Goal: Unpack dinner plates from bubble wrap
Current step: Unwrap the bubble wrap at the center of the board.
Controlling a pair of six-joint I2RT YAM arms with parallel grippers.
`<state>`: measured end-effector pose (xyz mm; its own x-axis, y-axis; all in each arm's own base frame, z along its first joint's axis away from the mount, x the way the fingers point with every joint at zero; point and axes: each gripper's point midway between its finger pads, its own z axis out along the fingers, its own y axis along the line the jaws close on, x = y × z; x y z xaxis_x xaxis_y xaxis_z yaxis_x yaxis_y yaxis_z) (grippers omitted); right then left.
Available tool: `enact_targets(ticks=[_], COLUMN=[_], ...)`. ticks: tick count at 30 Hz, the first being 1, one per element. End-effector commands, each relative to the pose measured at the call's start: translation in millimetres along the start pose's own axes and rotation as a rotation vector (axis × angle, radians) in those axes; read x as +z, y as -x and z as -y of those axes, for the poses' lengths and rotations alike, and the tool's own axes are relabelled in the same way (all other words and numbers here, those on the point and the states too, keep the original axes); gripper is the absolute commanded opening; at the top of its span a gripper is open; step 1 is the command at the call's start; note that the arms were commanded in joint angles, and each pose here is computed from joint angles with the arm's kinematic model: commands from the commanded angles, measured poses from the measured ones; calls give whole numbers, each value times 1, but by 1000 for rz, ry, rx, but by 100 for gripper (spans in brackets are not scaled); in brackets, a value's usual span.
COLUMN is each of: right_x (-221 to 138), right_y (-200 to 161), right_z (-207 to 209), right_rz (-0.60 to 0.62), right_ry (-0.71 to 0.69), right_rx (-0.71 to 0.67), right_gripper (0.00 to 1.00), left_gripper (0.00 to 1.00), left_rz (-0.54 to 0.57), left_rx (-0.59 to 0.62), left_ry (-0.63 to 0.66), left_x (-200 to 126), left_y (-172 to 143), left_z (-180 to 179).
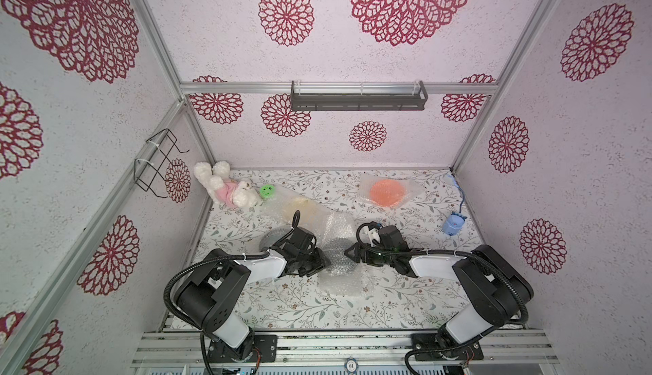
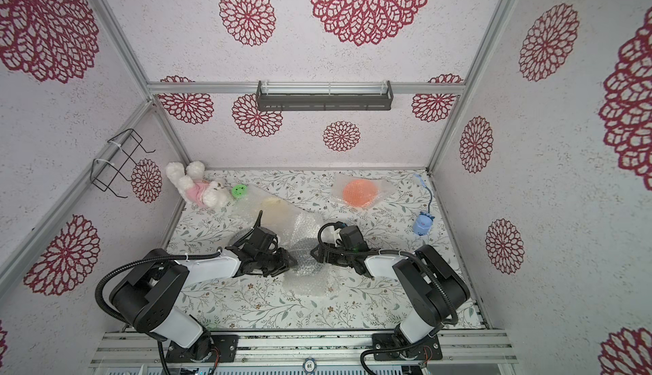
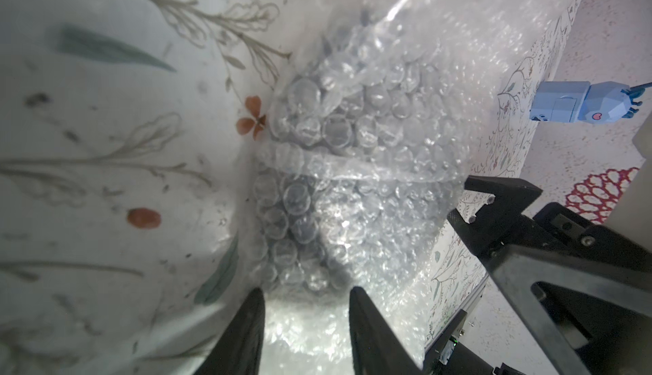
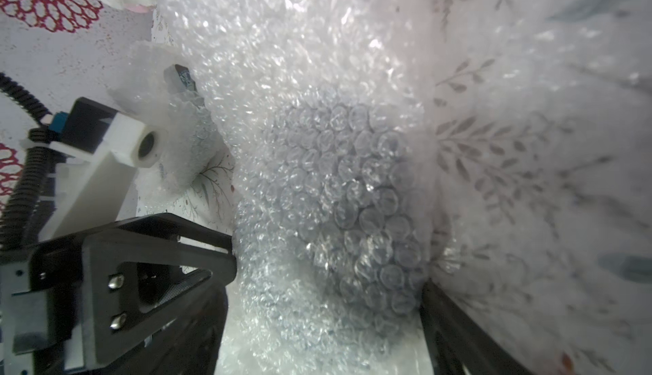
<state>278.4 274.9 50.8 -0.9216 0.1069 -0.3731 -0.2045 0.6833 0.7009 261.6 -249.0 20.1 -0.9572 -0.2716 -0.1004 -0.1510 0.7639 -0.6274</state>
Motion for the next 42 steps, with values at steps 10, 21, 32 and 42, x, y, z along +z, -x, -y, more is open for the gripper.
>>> enact_targets(ticks=[10, 21, 32, 42], right_x=[-32, -29, -31, -37], right_y=[18, 26, 23, 26], right_z=[-44, -58, -64, -66], right_rz=[0, 51, 57, 72], right_ry=[208, 313, 363, 336], right_rx=[-30, -100, -139, -150], right_gripper=[84, 76, 49, 10], left_gripper=[43, 42, 42, 43], left_rz=[-54, -61, -63, -45], left_rx=[-21, 1, 11, 66], left_ry=[142, 59, 30, -138], left_x=[16, 20, 19, -15], left_y=[-18, -18, -17, -8], left_z=[-49, -34, -27, 29])
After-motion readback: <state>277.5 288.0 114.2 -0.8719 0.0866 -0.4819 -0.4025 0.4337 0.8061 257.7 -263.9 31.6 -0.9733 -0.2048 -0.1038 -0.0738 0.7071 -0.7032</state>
